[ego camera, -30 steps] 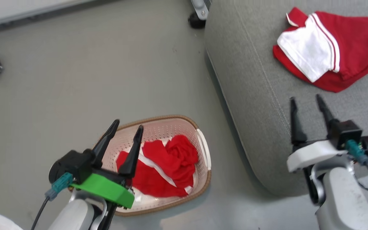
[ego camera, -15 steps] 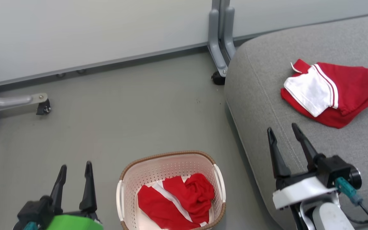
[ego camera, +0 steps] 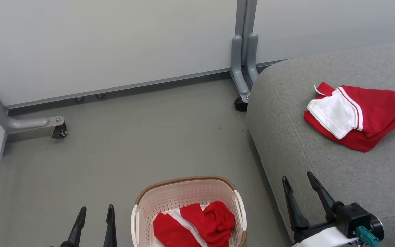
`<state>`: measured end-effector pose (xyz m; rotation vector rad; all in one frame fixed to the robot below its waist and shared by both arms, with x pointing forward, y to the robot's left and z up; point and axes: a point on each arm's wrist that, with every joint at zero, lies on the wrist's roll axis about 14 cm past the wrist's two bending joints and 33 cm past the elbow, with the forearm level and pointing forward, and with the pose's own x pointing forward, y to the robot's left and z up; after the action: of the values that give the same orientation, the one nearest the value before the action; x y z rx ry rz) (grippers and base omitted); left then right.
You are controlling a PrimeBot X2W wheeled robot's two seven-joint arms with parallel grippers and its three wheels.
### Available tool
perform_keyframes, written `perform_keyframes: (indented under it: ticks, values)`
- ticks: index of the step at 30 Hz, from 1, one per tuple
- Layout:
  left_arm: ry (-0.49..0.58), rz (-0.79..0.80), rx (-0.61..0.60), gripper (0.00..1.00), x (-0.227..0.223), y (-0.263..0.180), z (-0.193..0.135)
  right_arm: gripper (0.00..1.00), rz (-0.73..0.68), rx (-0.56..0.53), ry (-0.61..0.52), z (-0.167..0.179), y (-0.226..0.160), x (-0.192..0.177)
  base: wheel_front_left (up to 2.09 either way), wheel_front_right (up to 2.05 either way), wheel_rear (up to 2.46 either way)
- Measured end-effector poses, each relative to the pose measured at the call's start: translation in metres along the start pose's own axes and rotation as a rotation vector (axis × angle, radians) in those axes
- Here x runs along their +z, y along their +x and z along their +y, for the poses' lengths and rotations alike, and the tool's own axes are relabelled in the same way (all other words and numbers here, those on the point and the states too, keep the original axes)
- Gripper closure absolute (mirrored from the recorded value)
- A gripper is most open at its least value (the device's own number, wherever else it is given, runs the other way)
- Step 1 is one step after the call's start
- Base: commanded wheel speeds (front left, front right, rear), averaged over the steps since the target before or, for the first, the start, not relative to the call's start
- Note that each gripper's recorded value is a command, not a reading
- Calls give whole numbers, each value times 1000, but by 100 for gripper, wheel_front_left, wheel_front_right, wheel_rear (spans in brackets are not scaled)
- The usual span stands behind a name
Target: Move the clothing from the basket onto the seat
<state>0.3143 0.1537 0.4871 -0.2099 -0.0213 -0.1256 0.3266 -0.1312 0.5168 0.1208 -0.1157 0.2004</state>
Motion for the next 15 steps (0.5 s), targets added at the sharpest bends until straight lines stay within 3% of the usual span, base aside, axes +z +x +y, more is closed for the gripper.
perform_keyframes:
  ticks: [15]
  values:
    - [6, 12, -5, 0, -4, -4, -2, 0, -3, 0, -4, 0, -2, 1, 0, 0, 0]
